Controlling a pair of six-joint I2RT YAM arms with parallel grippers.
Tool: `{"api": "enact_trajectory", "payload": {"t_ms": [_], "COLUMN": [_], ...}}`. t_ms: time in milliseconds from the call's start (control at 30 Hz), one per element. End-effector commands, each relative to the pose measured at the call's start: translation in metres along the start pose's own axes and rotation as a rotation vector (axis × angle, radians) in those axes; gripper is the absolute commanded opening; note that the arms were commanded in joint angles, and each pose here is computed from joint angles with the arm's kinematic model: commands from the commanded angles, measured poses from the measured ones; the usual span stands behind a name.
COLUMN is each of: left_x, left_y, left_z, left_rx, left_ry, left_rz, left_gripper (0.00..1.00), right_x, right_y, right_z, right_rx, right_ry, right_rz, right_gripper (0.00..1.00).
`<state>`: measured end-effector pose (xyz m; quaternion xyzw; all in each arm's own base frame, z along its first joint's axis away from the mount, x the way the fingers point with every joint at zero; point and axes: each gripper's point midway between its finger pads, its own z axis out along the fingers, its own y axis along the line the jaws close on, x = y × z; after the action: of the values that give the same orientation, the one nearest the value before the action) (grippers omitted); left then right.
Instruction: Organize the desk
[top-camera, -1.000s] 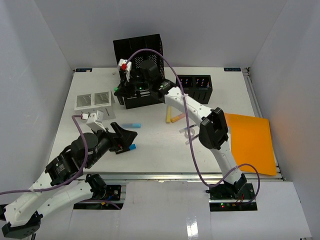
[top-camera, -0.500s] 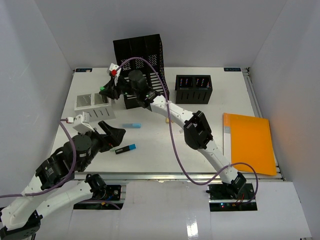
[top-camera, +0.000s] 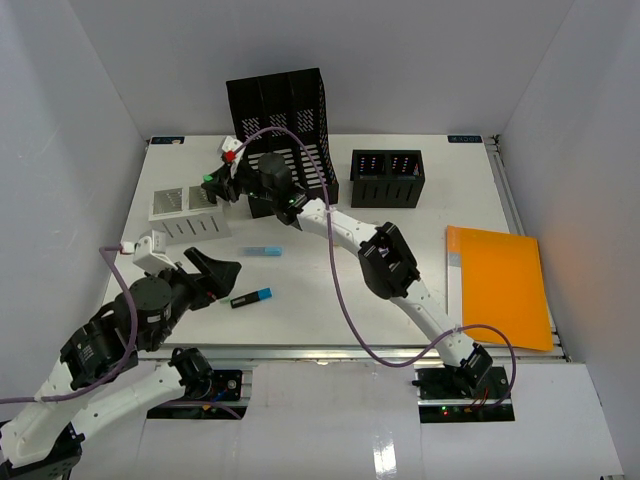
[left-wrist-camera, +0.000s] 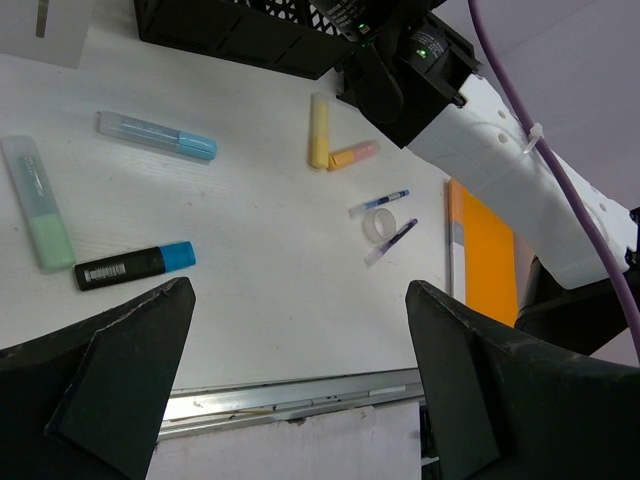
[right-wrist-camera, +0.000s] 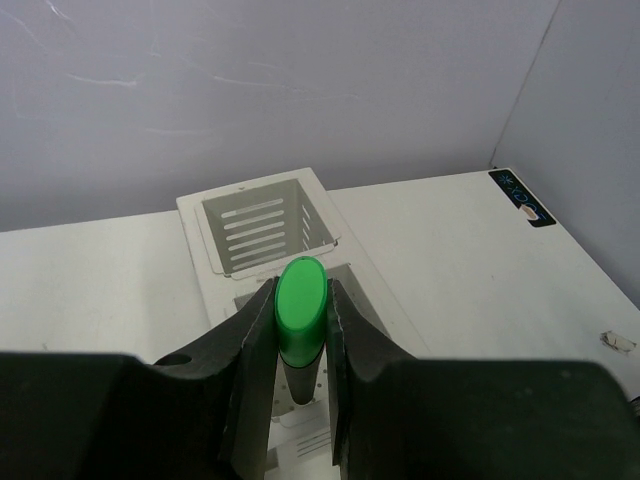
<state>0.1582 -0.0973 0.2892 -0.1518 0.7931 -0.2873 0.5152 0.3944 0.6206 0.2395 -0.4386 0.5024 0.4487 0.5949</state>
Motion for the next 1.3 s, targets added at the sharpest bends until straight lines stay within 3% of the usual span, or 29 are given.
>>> {"api": "enact_trajectory", "payload": {"t_ms": [0,167,233,300,500,600,800,1033,1267], "left_x": [0.002,0.009,0.013,0.018,0.03,0.032,0.036,0.04,0.062], "left_y": [0.0,-0.006,-0.007,-0.008,-0.01,-0.013,-0.02,-0.033,-0.045], "left_z": [-0.003,-0.001,0.0,0.002,0.005,0.003,0.0,0.006,0.025], "left_rx": [0.015,0.032,0.037,0.048,0.076,0.104,0.18,0.251,0.267], "left_ry": [0.013,0.045,0.061,0.077,0.111,0.116,0.13,0.142,0.23], "left_rz": [-0.008,-0.003,0.002,0.006,0.014,0.021,0.092,0.217,0.324], "left_gripper": [0.98,0.98,0.98,0.98,0.98,0.98,0.98,0.98,0.98], "right_x": [-0.01,0.003,0.007,0.008,-0.012,-0.037,-0.072,-0.055,-0.033], "right_y": [0.001,0.003,0.003,0.003,0.017,0.034,0.053,0.032,0.063], "right_z": [0.005,0.002,0.001,-0.001,-0.011,-0.029,-0.116,-0.243,-0.342], "right_rx": [0.012,0.016,0.017,0.017,-0.06,-0.201,-0.462,-0.364,-0.311], "right_ry": [-0.071,-0.036,-0.023,-0.012,0.021,0.043,0.145,0.33,0.428], "right_rz": [-0.073,-0.059,-0.058,-0.064,-0.092,-0.114,-0.019,0.029,0.138], "right_gripper": [0.2,0.43,0.64,0.76,0.9,0.96,0.98,0.98,0.98]}}
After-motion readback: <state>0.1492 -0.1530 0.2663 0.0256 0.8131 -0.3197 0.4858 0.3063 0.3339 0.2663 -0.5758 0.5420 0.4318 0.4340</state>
